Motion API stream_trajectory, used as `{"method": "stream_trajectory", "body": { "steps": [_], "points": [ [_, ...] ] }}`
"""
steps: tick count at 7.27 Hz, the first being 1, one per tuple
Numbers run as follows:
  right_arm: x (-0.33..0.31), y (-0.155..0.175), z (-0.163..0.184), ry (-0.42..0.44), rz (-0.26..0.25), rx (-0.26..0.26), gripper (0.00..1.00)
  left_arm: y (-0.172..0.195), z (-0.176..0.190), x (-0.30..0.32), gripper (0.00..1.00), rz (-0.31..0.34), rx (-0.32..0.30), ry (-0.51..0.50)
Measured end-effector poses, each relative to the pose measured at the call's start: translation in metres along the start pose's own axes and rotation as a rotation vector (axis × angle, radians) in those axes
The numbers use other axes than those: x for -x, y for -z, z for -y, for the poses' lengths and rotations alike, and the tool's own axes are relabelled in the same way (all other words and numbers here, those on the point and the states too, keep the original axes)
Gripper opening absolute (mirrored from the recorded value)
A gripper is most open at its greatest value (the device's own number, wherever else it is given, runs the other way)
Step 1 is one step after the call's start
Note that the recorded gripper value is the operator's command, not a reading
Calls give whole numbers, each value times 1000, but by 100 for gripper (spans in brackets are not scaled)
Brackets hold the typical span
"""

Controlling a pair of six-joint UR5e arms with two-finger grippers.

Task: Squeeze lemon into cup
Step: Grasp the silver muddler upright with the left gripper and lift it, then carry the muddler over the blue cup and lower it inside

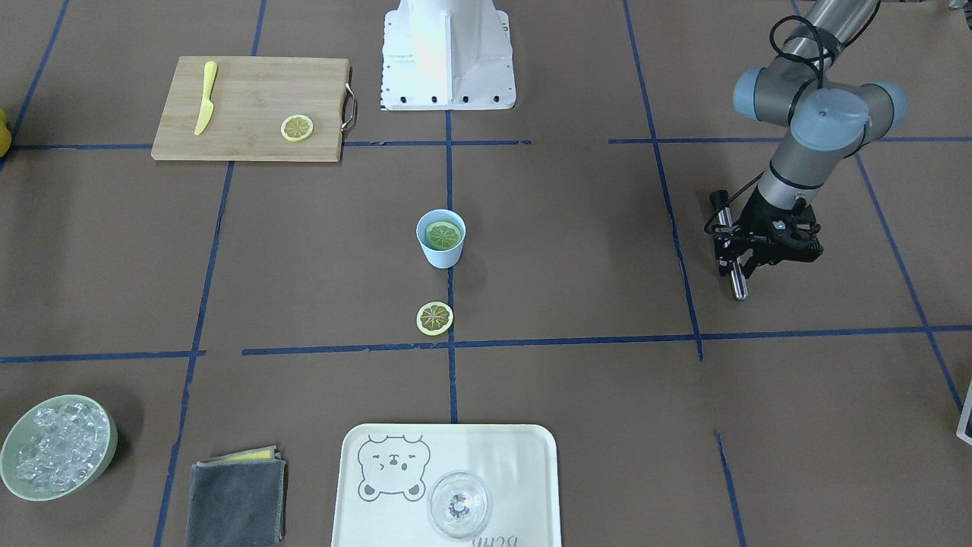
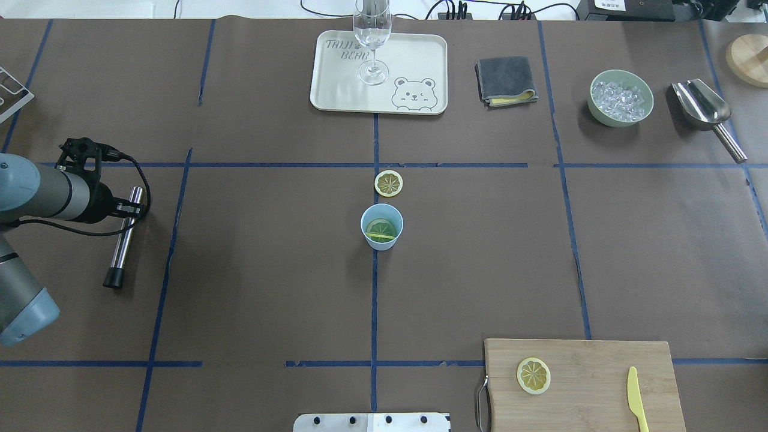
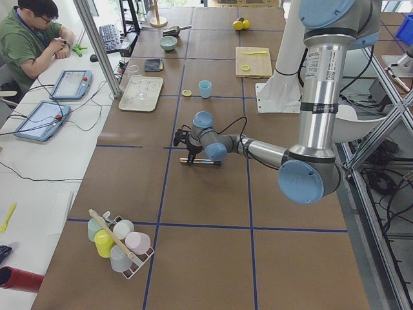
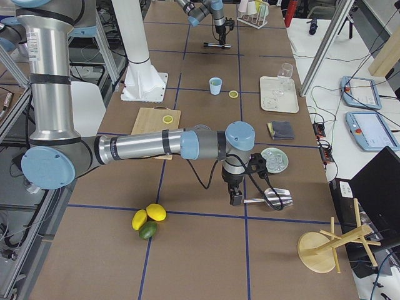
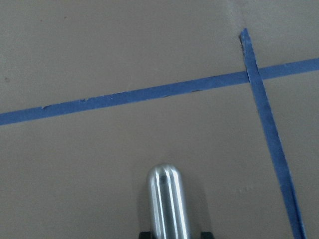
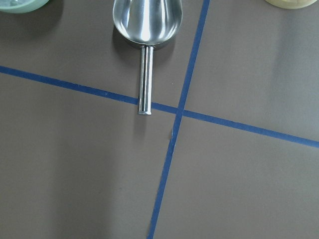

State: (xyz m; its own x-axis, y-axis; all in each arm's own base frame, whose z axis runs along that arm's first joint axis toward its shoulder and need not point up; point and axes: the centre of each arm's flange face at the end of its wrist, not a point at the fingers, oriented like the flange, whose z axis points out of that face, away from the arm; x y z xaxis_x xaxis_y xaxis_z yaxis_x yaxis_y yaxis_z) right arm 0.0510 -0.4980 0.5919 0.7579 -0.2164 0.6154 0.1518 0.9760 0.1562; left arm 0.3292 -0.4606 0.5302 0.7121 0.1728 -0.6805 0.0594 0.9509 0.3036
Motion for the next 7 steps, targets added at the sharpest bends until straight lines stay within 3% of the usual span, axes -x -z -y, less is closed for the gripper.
{"method": "stream_trajectory", "body": {
  "steps": [2,4,5,7],
  "points": [
    [0,1,0,0,0,-1,100,6,2,-6,0,-13,-10,-4],
    [0,1,0,-1,-1,-3,100,42,30,-53,0,-97,-87,-51],
    [-1,1,0,-2,-1,-3,100,77,52,-92,0,-176,-165,-112],
    [-1,1,-1,-3,0,-2,100,150,80,-158,0,-411,-391,-249]
  ]
}}
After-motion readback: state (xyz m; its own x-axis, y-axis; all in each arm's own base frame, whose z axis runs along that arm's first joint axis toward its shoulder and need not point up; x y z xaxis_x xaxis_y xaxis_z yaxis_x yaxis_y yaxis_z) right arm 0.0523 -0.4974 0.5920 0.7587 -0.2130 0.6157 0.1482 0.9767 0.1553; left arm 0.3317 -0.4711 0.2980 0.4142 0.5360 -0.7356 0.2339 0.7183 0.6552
